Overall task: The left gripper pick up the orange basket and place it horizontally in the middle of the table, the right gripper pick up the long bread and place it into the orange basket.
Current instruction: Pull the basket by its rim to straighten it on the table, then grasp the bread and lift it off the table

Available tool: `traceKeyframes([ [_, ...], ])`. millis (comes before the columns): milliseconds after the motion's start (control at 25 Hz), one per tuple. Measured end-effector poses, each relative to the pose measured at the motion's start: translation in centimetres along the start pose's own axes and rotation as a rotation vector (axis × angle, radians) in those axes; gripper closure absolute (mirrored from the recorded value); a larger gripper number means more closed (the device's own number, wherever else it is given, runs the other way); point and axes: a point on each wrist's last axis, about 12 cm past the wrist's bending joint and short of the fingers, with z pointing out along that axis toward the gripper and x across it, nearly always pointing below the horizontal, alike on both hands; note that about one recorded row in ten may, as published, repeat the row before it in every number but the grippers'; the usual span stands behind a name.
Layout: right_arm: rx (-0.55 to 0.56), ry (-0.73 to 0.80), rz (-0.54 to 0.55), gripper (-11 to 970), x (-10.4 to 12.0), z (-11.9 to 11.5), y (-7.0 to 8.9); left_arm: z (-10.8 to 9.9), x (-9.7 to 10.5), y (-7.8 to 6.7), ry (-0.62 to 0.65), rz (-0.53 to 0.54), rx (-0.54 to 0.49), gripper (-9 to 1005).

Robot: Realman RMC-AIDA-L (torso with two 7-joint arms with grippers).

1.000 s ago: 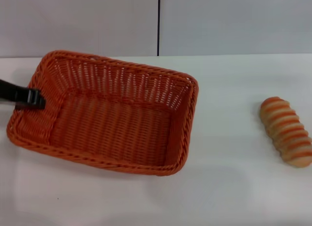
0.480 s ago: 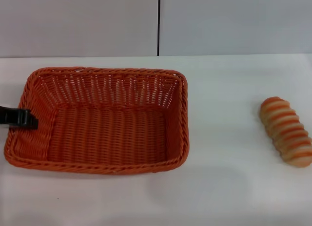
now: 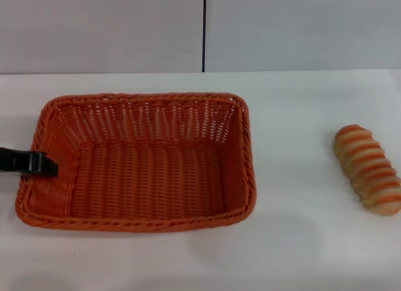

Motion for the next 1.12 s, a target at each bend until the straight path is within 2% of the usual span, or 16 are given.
traceKeyframes([
  [160,0.001,0.001,-0.002,401,0.1,0.0,0.1,0.2,-0.1,-0.3,0.011,0.009,0.008,816],
  [520,0.004,0.004,0.003,399,0.2,-0.1,0.2,-0.7,-0.1,0.9,-0.024,-0.042,0.025,742],
  [720,0.006,0.008,0.011,400,0.2,-0.2,0.1,-1.2,-0.3,1.5,-0.045,-0.038,0.019,548],
  [880,0.016,0.040,0.048,400,0.3,-0.3,-0.4,-2.5,-0.7,3.0,-0.116,-0.050,0.032,411],
  [920,-0.005,0.094,0.095,400,0.2,0.0,-1.1,-3.5,-0.8,4.0,-0.177,-0.060,0.048,378],
  [960,-0.005,0.094,0.095,400,0.2,0.0,-1.1,-3.5,-0.8,4.0,-0.177,-0.060,0.048,379],
  [1000,-0.031,0.130,0.113,400,0.1,0.1,-1.3,-4.3,-0.8,5.0,-0.235,-0.068,0.063,379],
  [1040,-0.057,0.176,0.137,400,-0.1,0.4,-1.6,-4.3,-0.8,5.0,-0.235,-0.068,0.063,380],
  [1120,-0.134,0.337,0.222,401,-1.0,1.3,-2.5,-4.8,-0.5,6.5,-0.321,-0.077,0.117,381],
])
